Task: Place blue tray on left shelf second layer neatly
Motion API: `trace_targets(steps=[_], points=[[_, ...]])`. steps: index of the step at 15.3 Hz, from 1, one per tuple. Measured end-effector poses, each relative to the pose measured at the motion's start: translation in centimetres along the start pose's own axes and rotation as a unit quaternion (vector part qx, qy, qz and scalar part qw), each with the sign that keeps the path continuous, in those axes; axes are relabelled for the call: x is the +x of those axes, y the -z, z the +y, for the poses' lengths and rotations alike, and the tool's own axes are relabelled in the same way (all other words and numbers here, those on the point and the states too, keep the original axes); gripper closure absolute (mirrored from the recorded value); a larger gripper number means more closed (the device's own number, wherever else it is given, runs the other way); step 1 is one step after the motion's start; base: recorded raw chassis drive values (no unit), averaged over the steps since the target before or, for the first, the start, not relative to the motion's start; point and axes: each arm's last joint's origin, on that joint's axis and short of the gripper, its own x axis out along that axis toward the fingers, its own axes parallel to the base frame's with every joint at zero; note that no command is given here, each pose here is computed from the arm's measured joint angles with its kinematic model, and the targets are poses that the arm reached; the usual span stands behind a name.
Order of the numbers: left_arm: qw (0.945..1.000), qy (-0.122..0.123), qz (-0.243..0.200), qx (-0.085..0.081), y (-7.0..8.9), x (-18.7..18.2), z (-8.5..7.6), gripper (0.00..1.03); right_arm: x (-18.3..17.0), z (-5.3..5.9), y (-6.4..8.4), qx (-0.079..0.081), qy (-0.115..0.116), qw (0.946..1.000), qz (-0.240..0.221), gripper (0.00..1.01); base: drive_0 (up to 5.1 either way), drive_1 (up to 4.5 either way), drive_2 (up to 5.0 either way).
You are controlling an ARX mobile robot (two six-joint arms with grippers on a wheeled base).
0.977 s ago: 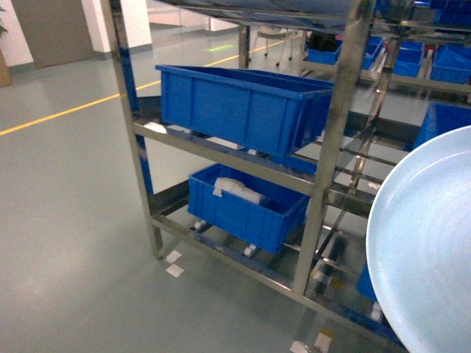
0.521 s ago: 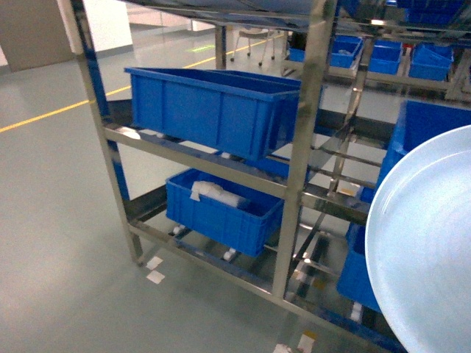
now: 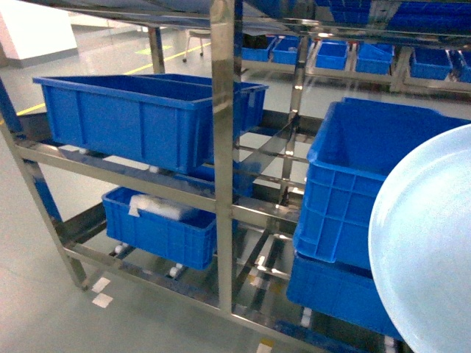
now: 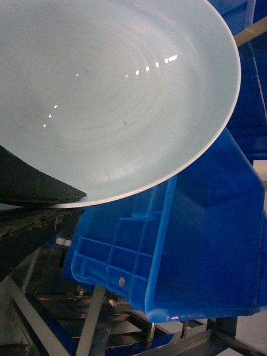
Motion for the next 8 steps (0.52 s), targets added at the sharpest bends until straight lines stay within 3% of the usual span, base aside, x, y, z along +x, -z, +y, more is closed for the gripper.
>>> trace_targets(steps=[2,8], points=[[1.0000,0.000,-0.001,0.000,-0.01,0.00,0.00,0.05,-0.02,0.01,-0.01,0.000,-0.001,1.0000,0.000,0.99,-1.7,-1.67,-1.7],[1.0000,0.000,-0.001,0.000,-0.01,0.00,0.00,0.05,-0.02,0.01,0.03,0.000,-0.001,1.0000,0.002,0.99,-1.6,2.53,-5.7]])
